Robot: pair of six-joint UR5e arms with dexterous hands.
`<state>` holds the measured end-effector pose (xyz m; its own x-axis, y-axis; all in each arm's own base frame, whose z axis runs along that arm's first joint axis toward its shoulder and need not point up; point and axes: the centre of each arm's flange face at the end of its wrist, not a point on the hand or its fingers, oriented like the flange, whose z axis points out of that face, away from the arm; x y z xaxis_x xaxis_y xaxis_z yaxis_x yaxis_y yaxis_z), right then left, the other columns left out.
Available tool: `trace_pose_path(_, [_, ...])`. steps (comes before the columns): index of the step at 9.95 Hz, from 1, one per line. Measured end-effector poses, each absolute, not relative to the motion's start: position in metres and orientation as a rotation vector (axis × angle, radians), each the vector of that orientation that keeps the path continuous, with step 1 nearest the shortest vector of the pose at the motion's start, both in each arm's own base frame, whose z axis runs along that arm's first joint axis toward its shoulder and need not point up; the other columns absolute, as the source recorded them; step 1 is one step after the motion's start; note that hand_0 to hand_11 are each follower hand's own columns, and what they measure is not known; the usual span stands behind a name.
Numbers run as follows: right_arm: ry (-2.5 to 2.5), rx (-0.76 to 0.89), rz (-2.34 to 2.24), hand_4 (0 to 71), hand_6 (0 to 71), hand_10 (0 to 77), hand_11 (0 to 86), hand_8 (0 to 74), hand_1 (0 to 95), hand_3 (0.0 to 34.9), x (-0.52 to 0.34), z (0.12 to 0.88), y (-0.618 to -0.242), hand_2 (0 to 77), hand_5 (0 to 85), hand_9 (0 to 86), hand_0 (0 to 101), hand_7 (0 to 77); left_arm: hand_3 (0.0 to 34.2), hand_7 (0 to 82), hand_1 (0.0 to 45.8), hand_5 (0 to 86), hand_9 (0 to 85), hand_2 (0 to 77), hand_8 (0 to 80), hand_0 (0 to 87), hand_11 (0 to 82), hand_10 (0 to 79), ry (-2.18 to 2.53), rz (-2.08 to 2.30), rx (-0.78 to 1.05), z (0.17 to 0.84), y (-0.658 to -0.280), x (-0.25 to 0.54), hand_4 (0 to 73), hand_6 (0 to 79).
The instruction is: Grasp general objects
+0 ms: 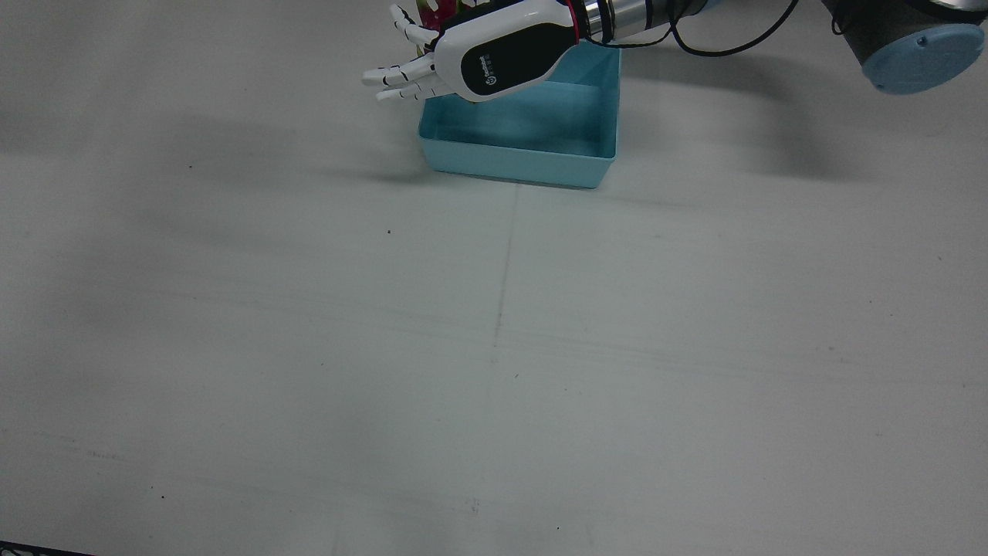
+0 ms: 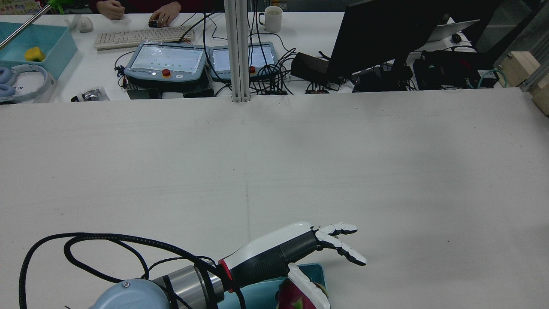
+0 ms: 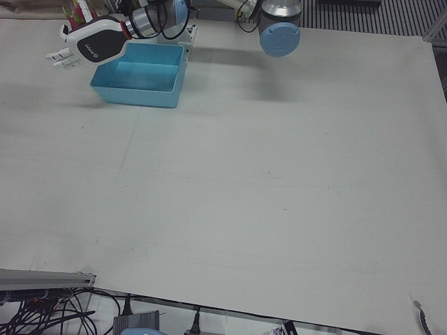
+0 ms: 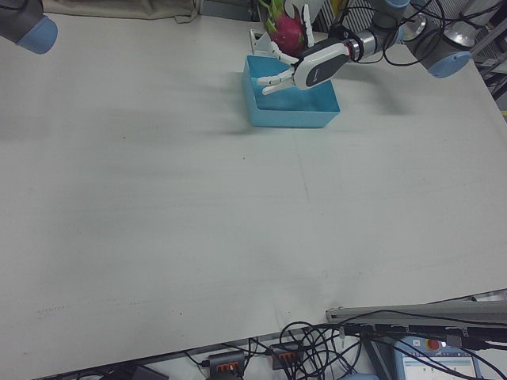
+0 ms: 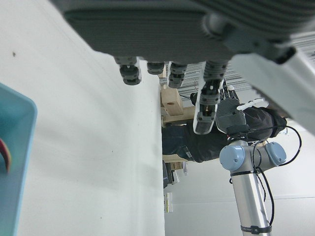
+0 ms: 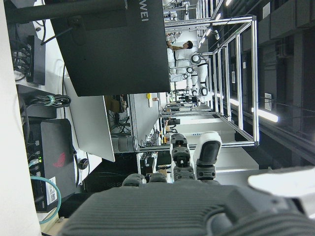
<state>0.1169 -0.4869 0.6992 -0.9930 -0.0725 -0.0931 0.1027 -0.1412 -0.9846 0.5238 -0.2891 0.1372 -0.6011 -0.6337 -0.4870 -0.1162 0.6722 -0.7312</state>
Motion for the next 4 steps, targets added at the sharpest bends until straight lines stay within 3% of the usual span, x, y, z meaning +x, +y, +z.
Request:
trace_pose_path(1, [1.978, 0.035, -2.289, 0.0, 0.0, 0.0, 0.5, 0.0, 5.4, 0.0, 0.117, 0.699, -0.487, 1.6, 73.6, 1.1, 0, 0.0, 0.0, 15.8, 0.0, 4.9, 2.2, 1.6, 4.4, 48.5, 1.1, 14.7, 2.113, -0.855, -0.577, 0.137, -0.289, 0.524, 25.6, 1.1])
trace_pose_path(2, [1.978, 0.035, -2.289, 0.0, 0.0, 0.0, 0.5, 0.0, 5.4, 0.0, 0.117, 0.699, -0.487, 1.6, 73.6, 1.1, 0, 0.0, 0.0, 15.8, 0.0, 4.9, 2.2, 1.6, 4.4, 48.5, 1.1, 14.7, 2.113, -0.856, -0.576, 0.137, -0.289, 0.524, 25.6, 1.1])
trace_pose_path(3, [1.978, 0.035, -2.289, 0.0, 0.0, 0.0, 1.1, 0.0, 5.4, 0.0, 0.117, 0.699, -0.487, 1.6, 73.6, 1.1, 0, 0.0, 0.0, 20.7, 0.0, 3.8, 2.2, 1.6, 4.4, 47.6, 1.1, 14.7, 2.114, -0.862, -0.571, 0.137, -0.293, 0.521, 6.5, 1.1])
trace_pose_path(4, [1.978, 0.035, -2.289, 0.0, 0.0, 0.0, 0.5, 0.0, 5.4, 0.0, 0.117, 0.699, -0.487, 1.6, 73.6, 1.1, 0, 0.0, 0.0, 20.7, 0.0, 4.4, 1.6, 1.6, 4.4, 48.2, 1.1, 14.7, 2.123, -0.881, -0.553, 0.137, -0.305, 0.513, 8.7, 1.1])
